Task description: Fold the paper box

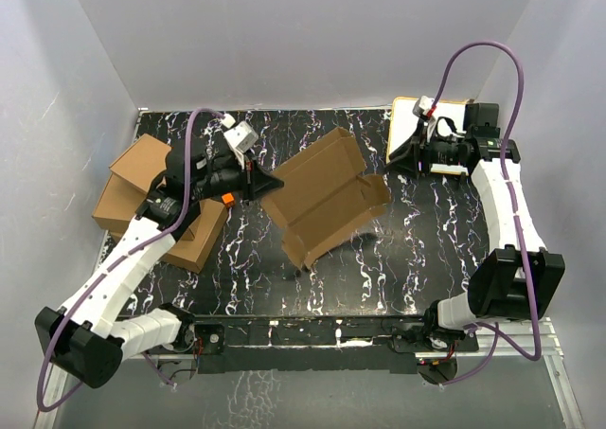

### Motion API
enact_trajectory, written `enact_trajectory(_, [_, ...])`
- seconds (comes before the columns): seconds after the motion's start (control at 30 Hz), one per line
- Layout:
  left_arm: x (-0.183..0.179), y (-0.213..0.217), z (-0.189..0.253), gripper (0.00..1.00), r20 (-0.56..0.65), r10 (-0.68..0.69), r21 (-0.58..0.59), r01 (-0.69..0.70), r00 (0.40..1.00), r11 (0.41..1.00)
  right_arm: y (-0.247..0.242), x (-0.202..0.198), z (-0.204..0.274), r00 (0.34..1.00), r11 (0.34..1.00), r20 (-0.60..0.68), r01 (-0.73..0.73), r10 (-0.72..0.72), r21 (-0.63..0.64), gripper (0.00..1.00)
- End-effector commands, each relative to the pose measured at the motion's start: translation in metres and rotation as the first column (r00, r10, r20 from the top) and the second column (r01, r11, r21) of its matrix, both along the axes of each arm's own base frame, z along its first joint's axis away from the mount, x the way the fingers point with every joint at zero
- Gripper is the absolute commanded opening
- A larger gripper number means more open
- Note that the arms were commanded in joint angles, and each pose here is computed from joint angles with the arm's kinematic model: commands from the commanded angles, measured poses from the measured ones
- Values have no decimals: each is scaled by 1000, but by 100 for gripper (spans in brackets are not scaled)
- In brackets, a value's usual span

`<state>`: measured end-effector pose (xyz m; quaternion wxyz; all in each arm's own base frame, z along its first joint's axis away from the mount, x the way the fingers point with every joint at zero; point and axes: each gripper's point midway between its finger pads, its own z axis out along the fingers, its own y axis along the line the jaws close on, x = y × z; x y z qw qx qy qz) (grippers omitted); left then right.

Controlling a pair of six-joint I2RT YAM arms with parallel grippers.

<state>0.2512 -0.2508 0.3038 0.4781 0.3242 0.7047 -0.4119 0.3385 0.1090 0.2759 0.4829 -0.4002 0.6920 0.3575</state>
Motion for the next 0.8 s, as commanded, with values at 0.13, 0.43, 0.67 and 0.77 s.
enact_trajectory(0.13, [-9,-3,31,0,113,-157,-9,159,981,987,2,-22,20,989,994,112,-90,97,-69,43])
enact_trajectory(0.43, [-13,-3,38,0,149,-229,4,231,962,973,9,-32,33,918,975,335,-178,213,-132,46])
enact_trajectory(0.67, [-10,-1,33,0,121,-267,-3,269,956,963,13,-34,17,874,960,401,-225,275,-167,46])
enact_trajectory(0.77, [-9,-1,32,0,116,-278,-15,281,954,959,21,-42,12,861,949,399,-275,316,-157,46])
